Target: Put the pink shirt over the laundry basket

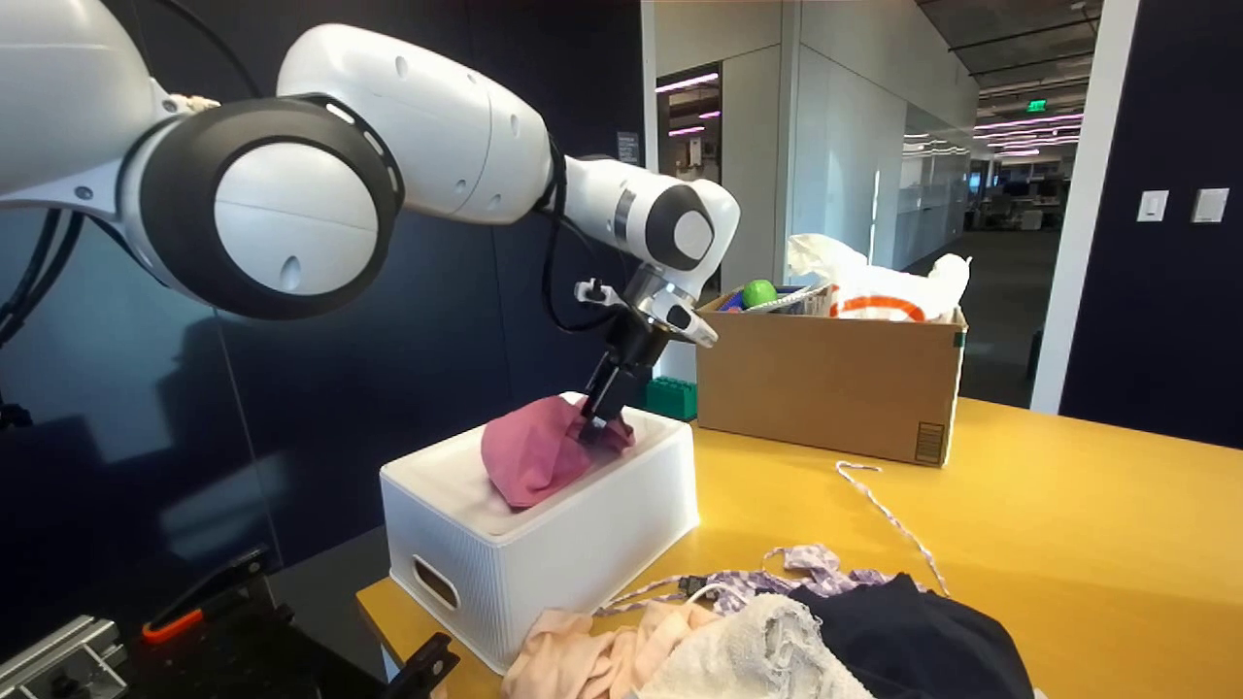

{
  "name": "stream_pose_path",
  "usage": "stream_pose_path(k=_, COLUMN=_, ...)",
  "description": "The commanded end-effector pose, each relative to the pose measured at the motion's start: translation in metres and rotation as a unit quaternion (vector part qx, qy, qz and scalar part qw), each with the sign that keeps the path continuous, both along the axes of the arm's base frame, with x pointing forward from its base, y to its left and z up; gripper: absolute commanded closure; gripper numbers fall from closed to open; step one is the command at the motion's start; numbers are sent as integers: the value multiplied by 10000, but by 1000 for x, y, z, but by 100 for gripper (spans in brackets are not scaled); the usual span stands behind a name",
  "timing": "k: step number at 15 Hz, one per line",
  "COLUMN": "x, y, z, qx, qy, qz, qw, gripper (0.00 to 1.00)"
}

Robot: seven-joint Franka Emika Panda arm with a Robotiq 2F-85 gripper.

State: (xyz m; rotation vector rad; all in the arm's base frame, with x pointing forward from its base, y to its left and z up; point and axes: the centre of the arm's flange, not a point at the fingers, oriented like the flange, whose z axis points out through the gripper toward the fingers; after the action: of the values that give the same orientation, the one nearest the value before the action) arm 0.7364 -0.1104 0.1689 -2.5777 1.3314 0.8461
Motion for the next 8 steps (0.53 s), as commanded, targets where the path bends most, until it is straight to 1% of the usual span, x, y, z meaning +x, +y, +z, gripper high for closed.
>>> stream_pose_path(k=1, x=-71, y=17, z=1, qx=-129, qy=-243, qz=-493, qw=9984, gripper=49)
stream_pose_path(k=2, x=-69, y=18, z=1, qx=-185, qy=-269, qz=-561, qw=9979, gripper=58)
stream_pose_path(k=4, x=-65, y=18, z=6, qx=-304, qy=-340, qz=-683, qw=9966, gripper=71)
stream_pose_path(k=5, x=-63, y=19, z=9, qx=-349, qy=-357, qz=-721, qw=9962, gripper=80)
stream_pose_path(k=7, x=-57, y=20, z=18, qx=-510, qy=-418, qz=-838, qw=9943, gripper=95)
stream_pose_path(k=8, x=-55, y=20, z=22, qx=-582, qy=-454, qz=-901, qw=9932, gripper=99)
